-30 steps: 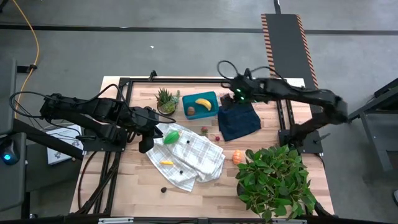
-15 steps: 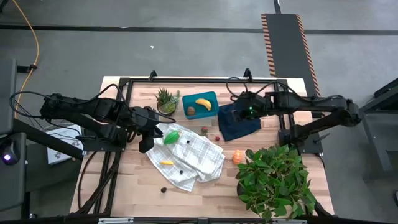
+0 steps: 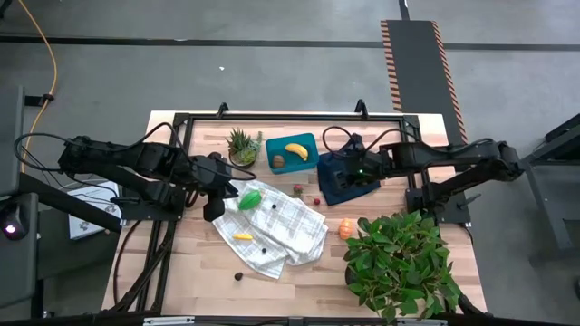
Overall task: Pick and placing Produce into tupperware
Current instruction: Put the croissant into the blue bin
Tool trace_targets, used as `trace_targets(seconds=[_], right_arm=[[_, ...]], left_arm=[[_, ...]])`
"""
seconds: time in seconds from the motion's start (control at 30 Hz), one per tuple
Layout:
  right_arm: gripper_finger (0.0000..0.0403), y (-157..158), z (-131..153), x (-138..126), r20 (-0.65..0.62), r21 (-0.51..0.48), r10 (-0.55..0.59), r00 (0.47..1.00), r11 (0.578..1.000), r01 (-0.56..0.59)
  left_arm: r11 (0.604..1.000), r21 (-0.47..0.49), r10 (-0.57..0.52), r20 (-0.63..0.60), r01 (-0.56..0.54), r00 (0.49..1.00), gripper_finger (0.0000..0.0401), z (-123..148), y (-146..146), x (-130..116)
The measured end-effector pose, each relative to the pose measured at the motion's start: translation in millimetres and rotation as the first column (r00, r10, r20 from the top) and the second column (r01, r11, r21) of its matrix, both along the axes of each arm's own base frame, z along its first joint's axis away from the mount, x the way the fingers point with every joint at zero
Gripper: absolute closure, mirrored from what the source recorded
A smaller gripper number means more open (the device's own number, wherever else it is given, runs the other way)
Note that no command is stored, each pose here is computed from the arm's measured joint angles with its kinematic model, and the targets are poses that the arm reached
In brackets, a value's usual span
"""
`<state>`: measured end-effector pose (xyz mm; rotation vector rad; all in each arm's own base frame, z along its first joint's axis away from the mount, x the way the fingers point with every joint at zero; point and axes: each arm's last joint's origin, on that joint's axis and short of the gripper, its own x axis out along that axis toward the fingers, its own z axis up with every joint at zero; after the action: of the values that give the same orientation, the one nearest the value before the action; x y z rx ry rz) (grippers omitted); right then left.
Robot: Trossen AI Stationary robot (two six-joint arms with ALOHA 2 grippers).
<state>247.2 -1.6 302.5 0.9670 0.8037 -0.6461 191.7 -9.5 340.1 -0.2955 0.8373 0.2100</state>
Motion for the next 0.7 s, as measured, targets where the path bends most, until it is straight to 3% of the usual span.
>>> trace_targets(seconds=[0.7], right_arm=[[0.0135, 17, -7, 8, -0.008, 0.092, -0.071, 0.997, 0.993, 0.071]], left_arm=[[1.000, 0.002, -0.005, -0.058, 0.005, 0.998, 0.0355, -10, -1, 11]])
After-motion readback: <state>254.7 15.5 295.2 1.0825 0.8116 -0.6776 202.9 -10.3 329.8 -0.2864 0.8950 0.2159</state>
